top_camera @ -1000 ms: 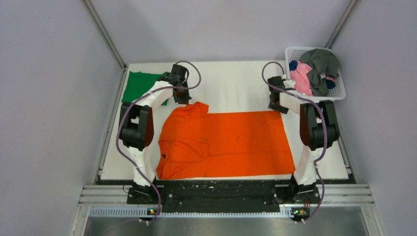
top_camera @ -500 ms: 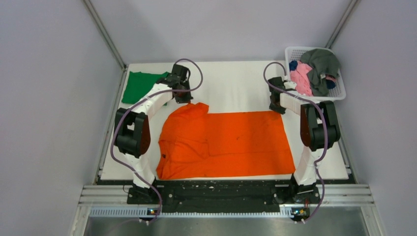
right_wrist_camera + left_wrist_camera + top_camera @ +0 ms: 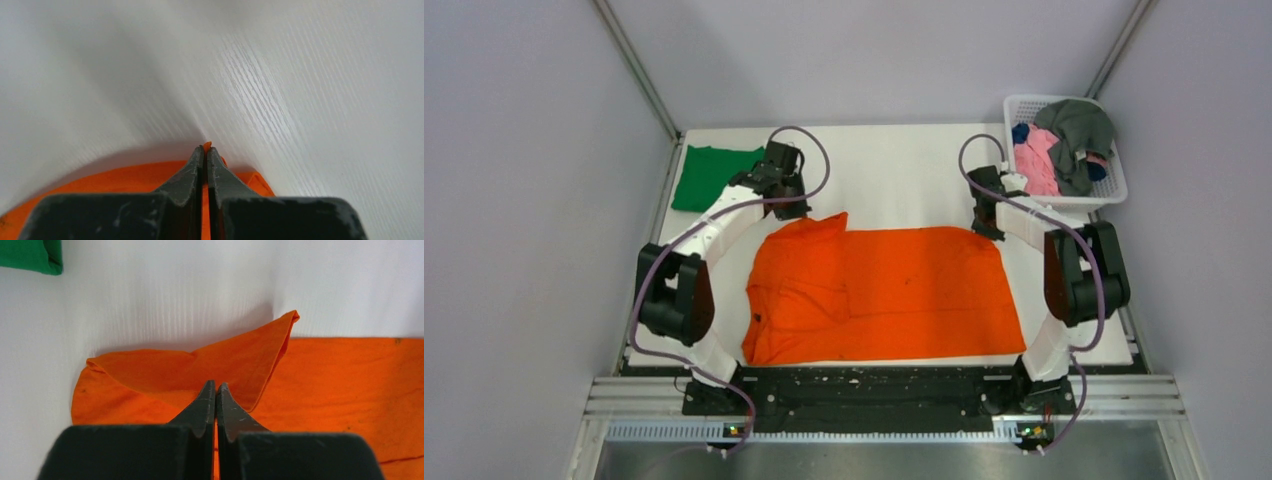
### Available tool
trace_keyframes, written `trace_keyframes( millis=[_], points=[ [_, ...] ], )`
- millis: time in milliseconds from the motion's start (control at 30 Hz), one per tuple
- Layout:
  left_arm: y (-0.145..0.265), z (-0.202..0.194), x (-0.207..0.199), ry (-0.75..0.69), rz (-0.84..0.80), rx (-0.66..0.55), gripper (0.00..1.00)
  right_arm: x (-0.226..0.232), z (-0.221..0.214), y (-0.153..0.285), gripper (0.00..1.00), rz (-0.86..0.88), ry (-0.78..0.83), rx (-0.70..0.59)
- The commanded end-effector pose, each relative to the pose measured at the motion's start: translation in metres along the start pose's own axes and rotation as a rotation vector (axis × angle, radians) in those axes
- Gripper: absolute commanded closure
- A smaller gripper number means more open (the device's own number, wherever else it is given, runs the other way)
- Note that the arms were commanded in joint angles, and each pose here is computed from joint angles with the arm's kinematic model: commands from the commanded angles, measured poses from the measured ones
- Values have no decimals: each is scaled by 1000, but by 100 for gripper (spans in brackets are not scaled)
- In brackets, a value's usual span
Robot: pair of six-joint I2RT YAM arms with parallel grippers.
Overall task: Fold and stack the t-shirts
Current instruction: Fold the other side of the tshirt into a rectangle
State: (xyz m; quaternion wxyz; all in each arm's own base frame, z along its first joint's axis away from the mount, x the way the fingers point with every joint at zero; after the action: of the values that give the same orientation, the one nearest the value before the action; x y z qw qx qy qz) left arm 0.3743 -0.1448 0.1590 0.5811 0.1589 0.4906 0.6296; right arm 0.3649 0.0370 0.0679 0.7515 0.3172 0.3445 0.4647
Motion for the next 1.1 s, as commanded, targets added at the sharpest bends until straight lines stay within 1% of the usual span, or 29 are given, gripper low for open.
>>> trace_keyframes(
  millis=[0, 200, 300, 433, 633, 933, 1067],
  points=[
    [34, -6, -9, 0, -76, -65, 100, -17, 6, 37, 100, 11, 6, -101],
    [61, -43, 11, 14, -75, -87, 100, -30, -24, 59, 100, 59, 17, -95],
    [76, -60, 22, 16, -86, -96, 100, -40, -33, 68, 100, 50, 20, -97],
    [98, -76, 43, 33, -61, -120, 100, -55, -41, 80, 100, 25, 15, -109],
    [113, -104, 56, 80, -124, -73, 100, -68, -46, 95, 100, 12, 12, -121],
    [141, -112, 63, 143, -158, -85, 100, -73, -40, 105, 100, 14, 11, -145],
    [153, -119, 65, 171, -185, -65, 100, -74, -42, 105, 100, 11, 17, -143]
  ],
)
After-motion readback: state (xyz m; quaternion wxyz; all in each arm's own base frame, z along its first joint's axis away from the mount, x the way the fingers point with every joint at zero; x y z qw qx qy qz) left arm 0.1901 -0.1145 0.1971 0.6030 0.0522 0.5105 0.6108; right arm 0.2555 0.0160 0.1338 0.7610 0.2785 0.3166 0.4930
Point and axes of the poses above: each gripper's point midway between its finger pads, its own y axis back along the fingers, its own x axis along the line the jaws close on, z = x × y, the point moved 4 cm from there along y, back along the fingers, and after that the axes turned 14 degrees about y, right-handed, at the moved point
